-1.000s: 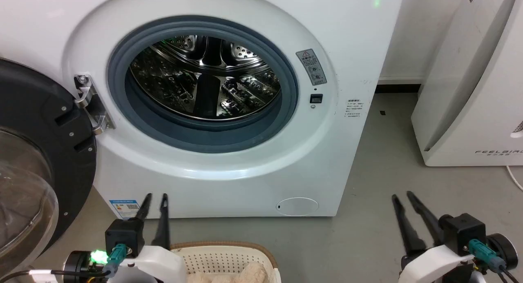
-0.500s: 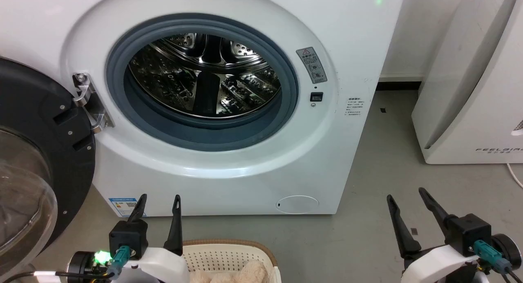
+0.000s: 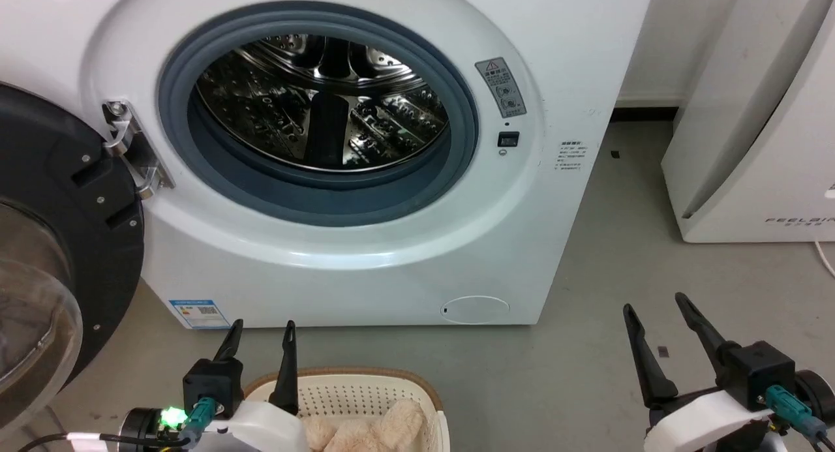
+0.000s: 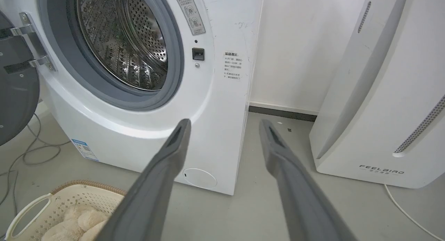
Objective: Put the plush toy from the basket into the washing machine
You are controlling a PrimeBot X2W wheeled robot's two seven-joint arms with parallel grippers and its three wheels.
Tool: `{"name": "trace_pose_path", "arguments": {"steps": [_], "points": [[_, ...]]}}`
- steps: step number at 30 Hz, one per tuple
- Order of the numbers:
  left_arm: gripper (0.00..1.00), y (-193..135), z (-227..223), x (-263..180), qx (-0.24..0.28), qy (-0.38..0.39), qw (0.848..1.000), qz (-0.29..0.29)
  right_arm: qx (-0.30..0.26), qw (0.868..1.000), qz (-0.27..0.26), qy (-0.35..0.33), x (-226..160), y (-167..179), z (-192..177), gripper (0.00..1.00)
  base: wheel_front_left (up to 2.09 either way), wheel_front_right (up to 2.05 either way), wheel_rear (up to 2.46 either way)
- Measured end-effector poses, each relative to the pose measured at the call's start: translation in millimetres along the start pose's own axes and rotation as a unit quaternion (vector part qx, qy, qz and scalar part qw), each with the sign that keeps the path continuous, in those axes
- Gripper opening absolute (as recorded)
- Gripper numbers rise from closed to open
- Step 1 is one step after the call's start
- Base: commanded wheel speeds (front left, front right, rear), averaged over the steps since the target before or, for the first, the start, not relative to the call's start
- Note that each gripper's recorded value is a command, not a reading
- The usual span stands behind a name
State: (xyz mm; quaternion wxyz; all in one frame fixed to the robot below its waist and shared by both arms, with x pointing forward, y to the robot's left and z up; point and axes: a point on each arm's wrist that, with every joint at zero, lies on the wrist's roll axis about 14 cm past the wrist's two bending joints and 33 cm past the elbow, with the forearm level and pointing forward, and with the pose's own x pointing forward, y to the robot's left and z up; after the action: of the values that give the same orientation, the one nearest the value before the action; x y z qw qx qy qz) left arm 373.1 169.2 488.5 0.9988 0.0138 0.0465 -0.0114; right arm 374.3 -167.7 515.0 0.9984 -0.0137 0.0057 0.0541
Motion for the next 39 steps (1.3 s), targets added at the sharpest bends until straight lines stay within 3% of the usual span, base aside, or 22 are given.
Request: {"name": "trace_pose_path", "arguments": {"steps": [24,39], "points": [[1.0,-14.0,-81.9,27.4,-0.01,0.114,0.993,-0.03,0.003,1.0,0.0,0.02,25.3,-3.0,-26.0,1.0,0.0,0.0,0.0],[1.0,-27.9,-162.9,38.7,0.001,0.228,0.971,-0.071,0.009,0.999,-0.007,0.044,42.9,-9.3,-56.2,1.0,0.0,0.0,0.0]]}}
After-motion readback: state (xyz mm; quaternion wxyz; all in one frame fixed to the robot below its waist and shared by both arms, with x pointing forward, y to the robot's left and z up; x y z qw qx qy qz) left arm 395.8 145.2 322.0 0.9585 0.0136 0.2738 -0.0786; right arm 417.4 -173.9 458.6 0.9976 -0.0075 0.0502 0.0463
